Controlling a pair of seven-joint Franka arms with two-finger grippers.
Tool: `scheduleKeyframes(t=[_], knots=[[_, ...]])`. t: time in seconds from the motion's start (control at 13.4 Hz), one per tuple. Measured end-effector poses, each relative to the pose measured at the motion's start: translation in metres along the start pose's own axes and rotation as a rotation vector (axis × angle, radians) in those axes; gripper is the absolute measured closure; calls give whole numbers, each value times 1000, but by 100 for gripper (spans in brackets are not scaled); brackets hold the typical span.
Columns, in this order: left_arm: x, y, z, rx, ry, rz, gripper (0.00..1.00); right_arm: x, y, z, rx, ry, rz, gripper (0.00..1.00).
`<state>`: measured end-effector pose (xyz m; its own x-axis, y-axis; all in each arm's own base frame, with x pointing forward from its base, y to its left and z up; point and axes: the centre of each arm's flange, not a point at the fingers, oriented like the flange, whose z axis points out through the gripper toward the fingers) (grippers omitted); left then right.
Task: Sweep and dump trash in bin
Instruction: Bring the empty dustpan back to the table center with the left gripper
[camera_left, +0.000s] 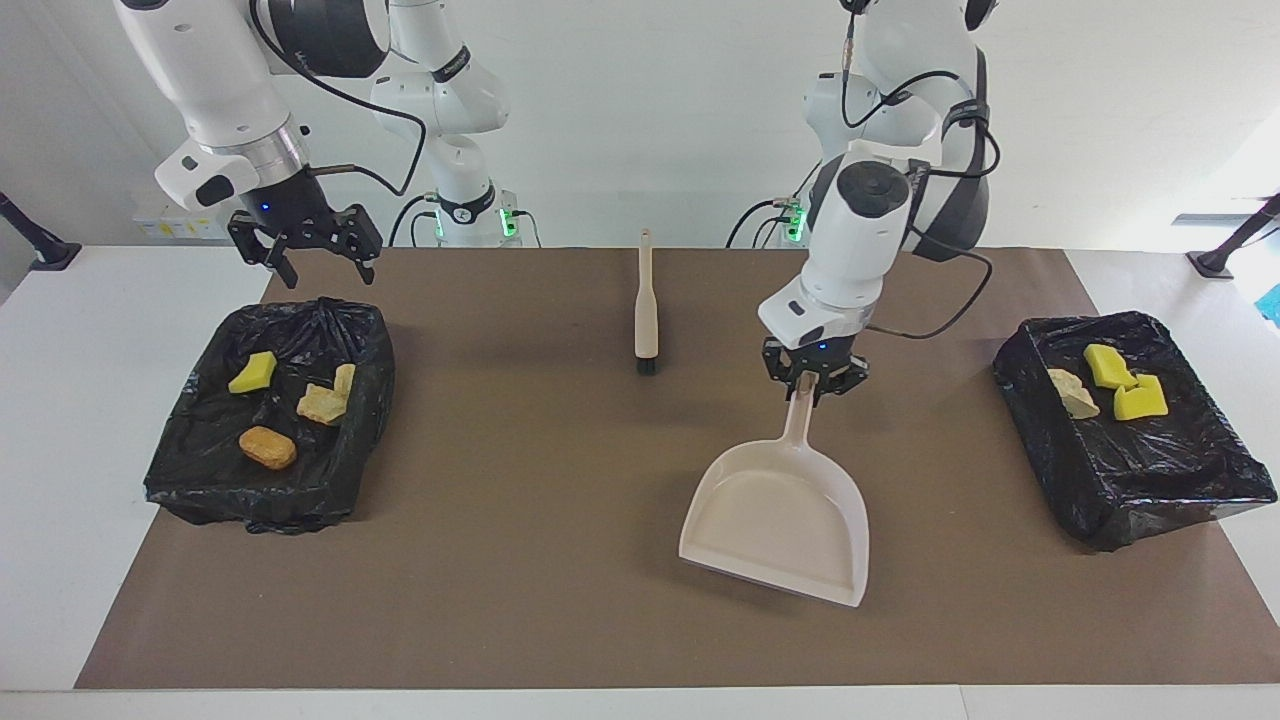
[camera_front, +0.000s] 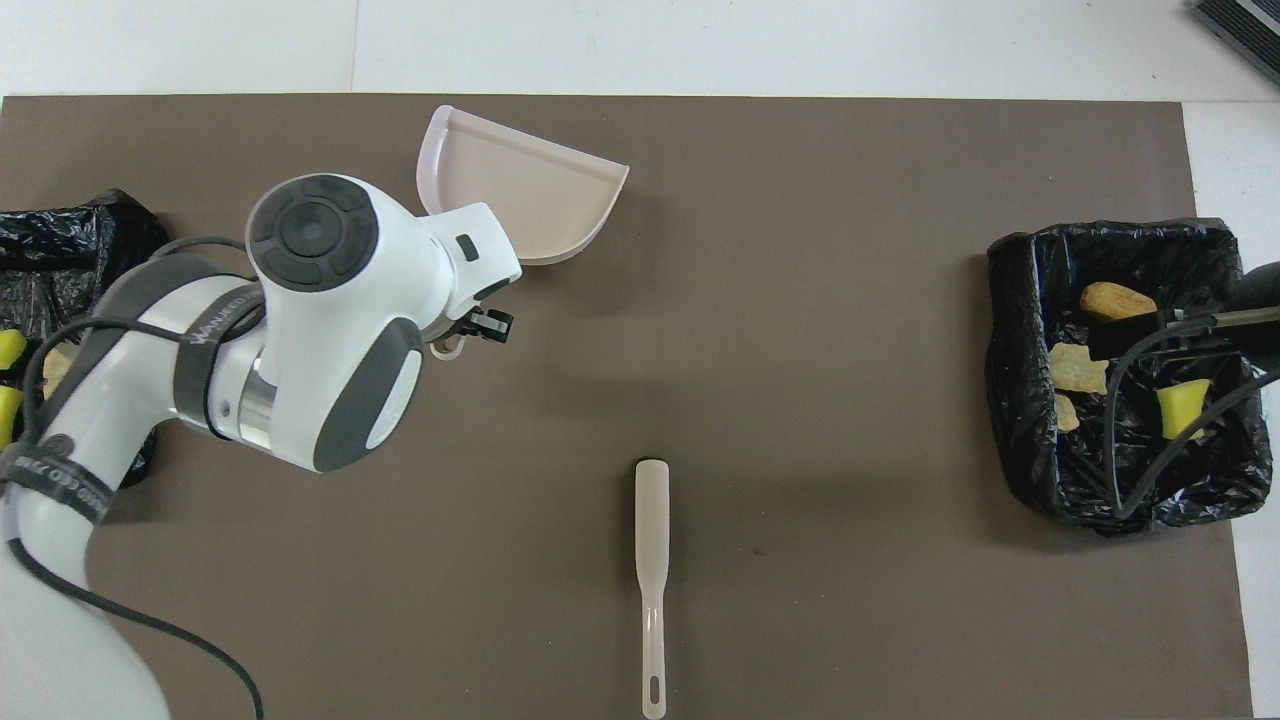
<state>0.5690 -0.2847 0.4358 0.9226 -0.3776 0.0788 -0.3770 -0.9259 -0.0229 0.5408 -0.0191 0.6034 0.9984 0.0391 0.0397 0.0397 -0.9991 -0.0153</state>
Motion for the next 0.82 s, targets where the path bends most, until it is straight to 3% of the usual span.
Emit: scheduleKeyframes(t=[0.45, 0.82], knots=[[10, 81, 29, -59, 19, -62, 67, 0, 0, 0, 0, 0, 0, 0], [17, 165, 73, -67, -11, -251, 67, 0, 0, 0, 0, 0, 0, 0]])
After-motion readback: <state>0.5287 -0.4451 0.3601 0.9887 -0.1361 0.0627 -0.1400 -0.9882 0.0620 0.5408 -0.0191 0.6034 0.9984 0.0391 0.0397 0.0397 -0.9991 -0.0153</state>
